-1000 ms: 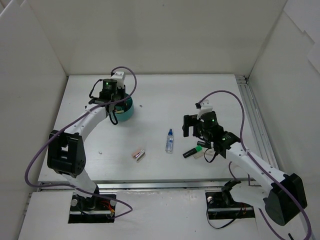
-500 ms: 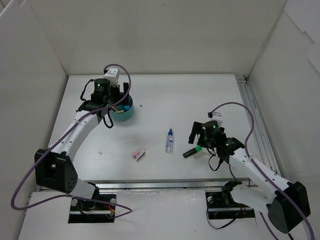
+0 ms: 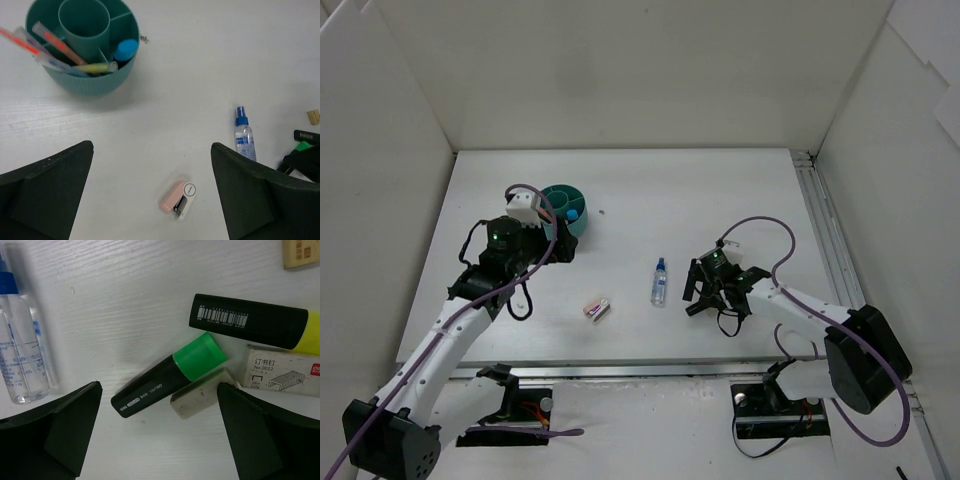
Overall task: Sort the stationery into containers
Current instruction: Pick up the pen from the center of the board.
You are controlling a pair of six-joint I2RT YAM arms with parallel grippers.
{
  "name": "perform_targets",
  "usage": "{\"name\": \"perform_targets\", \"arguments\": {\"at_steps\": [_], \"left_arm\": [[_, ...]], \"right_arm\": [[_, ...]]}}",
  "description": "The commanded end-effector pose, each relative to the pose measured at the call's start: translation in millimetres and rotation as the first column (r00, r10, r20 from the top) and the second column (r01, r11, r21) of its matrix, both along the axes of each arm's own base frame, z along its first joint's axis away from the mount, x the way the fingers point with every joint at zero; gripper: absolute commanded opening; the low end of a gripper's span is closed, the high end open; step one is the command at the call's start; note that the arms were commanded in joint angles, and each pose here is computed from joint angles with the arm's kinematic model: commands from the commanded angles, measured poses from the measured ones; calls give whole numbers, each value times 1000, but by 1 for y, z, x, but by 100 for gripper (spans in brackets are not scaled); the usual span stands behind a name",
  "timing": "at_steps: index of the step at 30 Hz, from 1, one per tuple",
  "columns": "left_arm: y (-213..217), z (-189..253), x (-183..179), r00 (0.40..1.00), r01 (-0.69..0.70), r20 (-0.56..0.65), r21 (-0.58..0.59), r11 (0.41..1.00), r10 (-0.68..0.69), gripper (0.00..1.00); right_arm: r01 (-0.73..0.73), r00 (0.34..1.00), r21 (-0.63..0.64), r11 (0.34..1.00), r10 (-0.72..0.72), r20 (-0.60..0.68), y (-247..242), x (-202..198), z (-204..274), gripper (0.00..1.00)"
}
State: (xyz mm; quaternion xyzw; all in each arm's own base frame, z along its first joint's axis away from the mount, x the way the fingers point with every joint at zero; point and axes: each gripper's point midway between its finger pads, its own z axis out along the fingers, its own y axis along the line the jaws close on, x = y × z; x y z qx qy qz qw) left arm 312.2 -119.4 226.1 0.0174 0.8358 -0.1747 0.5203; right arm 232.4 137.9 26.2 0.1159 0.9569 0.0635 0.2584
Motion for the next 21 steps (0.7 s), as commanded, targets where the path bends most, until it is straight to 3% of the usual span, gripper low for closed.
{"name": "perform_targets", "arguments": {"at_steps": [1,10,21], "left_arm": [[-3,15,-7,999,-13,30,-75,997,15,99],[-3,7,-18,1000,-6,10,-79,997,7,100],[7,-1,-23,999,-54,-3,-67,996,54,99]], "right_arm": [[62,996,4,998,-62,66,4,22,14,98],[79,994,-61,995,-74,84,1,37,10,98],[-62,996,-156,986,70,46,25,59,0,95]]}}
